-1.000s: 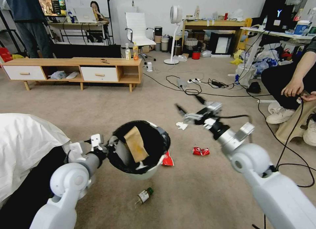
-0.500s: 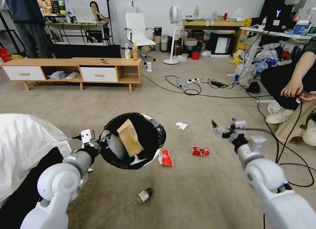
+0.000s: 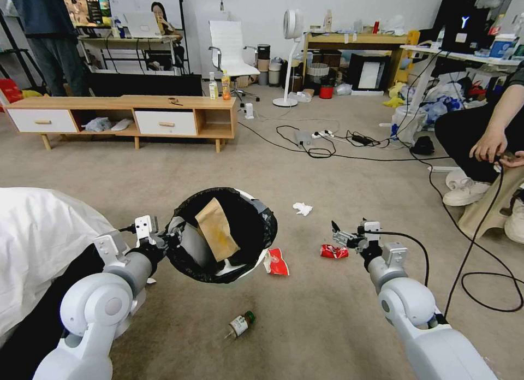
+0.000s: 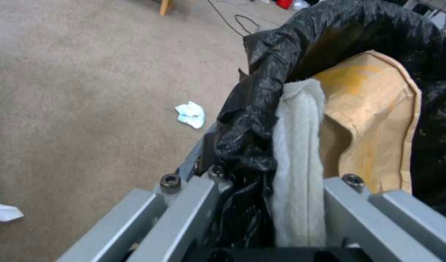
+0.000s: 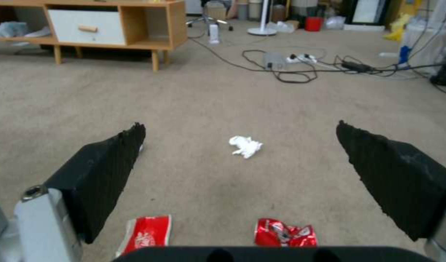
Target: Pick up the trash bin and place the garbage on the floor into it.
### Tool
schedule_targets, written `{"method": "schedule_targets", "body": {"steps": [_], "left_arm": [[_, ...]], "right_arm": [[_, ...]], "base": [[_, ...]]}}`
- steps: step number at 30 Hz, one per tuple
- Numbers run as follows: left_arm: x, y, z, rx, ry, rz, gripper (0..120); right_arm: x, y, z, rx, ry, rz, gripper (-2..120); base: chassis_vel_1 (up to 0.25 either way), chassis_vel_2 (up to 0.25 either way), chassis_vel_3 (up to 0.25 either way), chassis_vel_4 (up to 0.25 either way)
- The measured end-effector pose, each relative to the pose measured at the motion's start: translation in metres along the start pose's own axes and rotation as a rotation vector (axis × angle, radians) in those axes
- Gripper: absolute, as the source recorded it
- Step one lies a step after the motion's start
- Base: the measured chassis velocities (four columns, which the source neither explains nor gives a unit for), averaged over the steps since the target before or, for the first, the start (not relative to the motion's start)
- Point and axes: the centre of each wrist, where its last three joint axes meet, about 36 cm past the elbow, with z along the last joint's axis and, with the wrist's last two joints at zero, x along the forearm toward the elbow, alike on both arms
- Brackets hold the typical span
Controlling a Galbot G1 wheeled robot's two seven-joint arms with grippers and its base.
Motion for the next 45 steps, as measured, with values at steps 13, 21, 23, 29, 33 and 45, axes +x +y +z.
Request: {"method": "schedule_targets", "body": {"steps": [13,21,23,29,33,45], "left_arm": [[0.000,-0.004,0.001,0.001,0.000,0.018,6],[0.002,-0.005,0.003,-0.008,-0.010,0.033,6],[0.002,-0.006,0.003,-0.008,-0.012,0.036,6],[0.003,-0.009,0.003,-0.009,-0.016,0.045,6],[0.005,-0.011,0.004,-0.012,-0.016,0.052,6],[0.009,-0.012,0.003,-0.021,-0.010,0.058,6]], "right_arm": [[-0.001,0.007,0.014,-0.007,0.033,-0.015,100],[-0.002,0.008,0.020,-0.014,0.047,-0.013,100],[-0.002,0.008,0.021,-0.014,0.049,-0.012,100],[-0.002,0.010,0.026,-0.018,0.065,-0.009,100],[-0.002,0.017,0.029,-0.029,0.092,0.009,100],[-0.001,0.048,0.027,-0.094,0.237,0.087,100]], "base": [[0.049,0.041,0.052,0.054],[0.046,0.044,0.049,0.038],[0.000,0.000,0.000,0.000],[0.000,0.000,0.000,0.000],[0.000,0.000,0.000,0.000],[0.000,0.000,0.000,0.000]]}}
